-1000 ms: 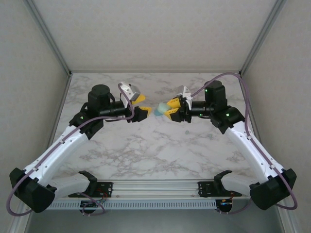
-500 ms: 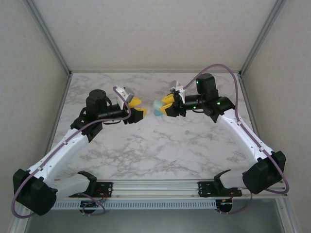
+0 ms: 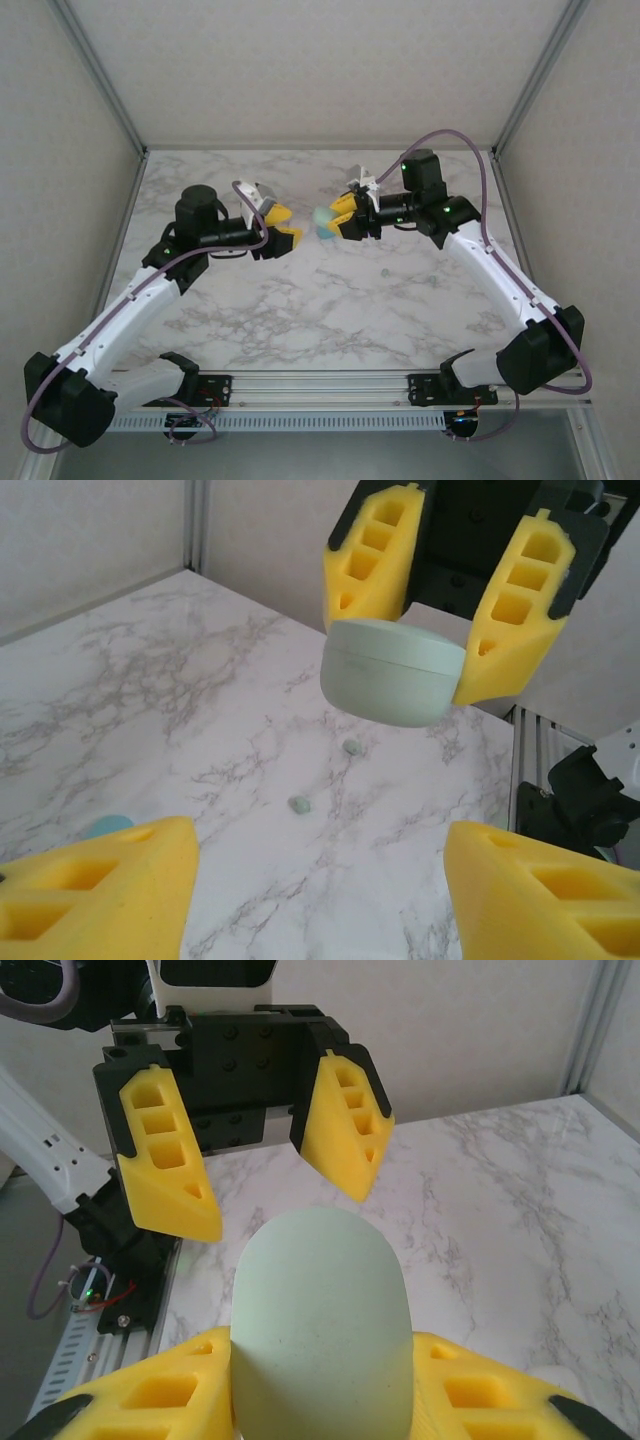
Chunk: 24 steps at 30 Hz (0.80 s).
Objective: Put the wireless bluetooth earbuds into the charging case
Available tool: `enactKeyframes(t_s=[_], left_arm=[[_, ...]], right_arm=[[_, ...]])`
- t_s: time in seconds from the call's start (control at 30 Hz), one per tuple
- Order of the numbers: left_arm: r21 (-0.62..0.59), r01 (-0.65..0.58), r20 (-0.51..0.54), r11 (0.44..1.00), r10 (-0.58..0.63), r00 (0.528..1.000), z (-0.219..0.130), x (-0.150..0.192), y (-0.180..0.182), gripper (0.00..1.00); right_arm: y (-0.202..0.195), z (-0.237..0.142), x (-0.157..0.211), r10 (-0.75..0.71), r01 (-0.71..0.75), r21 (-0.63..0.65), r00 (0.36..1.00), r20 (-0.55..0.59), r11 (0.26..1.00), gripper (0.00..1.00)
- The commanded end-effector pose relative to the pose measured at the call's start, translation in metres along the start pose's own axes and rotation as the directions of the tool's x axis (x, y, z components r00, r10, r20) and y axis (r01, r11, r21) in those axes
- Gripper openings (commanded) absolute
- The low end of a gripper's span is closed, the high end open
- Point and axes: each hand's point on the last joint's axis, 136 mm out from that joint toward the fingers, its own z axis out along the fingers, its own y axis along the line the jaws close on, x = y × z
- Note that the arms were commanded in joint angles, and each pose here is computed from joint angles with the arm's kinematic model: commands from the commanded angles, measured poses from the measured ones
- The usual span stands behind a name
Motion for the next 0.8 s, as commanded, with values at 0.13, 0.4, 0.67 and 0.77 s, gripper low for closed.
enactKeyframes(t_s=[0.13, 0.4, 0.67, 0.77], left_arm=[[0.082, -0.084, 0.022, 0.993, 0.083, 0.996, -0.001, -0.015, -0.025, 0.65], [0.154, -0.106, 0.020, 0.982, 0.104, 0.994, 0.020, -0.025, -0.038, 0.65], [0.192, -0.110, -0.007, 0.975, 0.114, 0.993, 0.025, -0.022, -0.042, 0.62], [0.199, -0.105, -0.009, 0.974, 0.109, 0.994, 0.026, -0.023, -0.043, 0.58]], right_arm=[[0.017, -0.004, -0.023, -0.061, 0.065, -0.074, 0.997, 0.055, 0.995, 0.36], [0.027, 0.005, -0.021, -0.068, 0.073, -0.109, 0.997, 0.044, 0.991, 0.36], [0.031, 0.007, -0.023, -0.079, 0.085, -0.125, 0.996, 0.049, 0.989, 0.36], [0.031, 0.008, -0.022, -0.085, 0.090, -0.127, 0.995, 0.048, 0.988, 0.36]])
